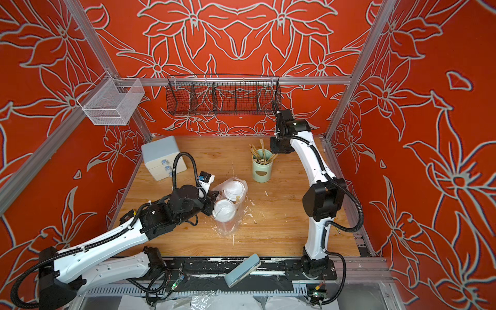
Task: Pack milk tea into plastic carrier bags
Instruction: Pick up the straw from the container, then place the straw in the plastic carrier bag.
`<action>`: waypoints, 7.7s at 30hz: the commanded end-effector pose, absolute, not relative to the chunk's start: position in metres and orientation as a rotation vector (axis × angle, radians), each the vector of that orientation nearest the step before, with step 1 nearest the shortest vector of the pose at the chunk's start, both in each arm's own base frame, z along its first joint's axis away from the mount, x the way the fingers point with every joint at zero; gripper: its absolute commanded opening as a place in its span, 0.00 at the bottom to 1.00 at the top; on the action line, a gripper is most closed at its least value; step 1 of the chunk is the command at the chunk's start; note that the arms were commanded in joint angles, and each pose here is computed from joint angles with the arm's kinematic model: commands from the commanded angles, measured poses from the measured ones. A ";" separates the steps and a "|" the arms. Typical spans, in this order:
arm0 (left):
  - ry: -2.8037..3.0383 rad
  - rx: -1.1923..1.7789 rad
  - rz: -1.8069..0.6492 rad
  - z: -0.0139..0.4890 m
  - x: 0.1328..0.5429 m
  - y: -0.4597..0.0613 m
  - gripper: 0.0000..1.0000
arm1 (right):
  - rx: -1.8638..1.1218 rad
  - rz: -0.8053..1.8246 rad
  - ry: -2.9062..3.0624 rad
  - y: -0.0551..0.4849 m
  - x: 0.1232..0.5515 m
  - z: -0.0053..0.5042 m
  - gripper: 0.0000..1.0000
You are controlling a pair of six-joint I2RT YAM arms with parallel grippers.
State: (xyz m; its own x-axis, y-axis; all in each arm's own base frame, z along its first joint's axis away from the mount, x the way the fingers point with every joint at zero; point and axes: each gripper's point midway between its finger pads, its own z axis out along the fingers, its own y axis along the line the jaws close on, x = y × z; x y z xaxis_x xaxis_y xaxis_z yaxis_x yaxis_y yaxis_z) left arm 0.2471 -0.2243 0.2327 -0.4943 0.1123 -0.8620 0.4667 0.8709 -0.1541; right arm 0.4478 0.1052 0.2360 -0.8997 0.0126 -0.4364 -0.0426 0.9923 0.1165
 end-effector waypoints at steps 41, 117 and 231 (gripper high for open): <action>2.080 0.404 -0.417 0.225 0.247 -0.215 0.00 | -0.081 0.225 2.713 0.115 0.462 0.230 0.00; 2.039 0.363 -0.346 0.246 0.245 -0.194 0.00 | -0.673 1.160 2.215 0.263 0.166 0.407 0.00; 2.031 0.345 -0.375 0.245 0.238 -0.188 0.32 | -1.198 0.645 2.569 0.370 0.159 0.241 0.12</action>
State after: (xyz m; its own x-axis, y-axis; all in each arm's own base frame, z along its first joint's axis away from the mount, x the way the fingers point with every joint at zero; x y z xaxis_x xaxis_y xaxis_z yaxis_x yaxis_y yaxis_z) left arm 0.2330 -0.1837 0.2113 -0.5328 0.1688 -0.8292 0.3918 0.9177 -0.0650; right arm 0.1661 0.3834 0.2703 -0.6129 -0.6145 -0.4967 -0.7875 0.5269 0.3198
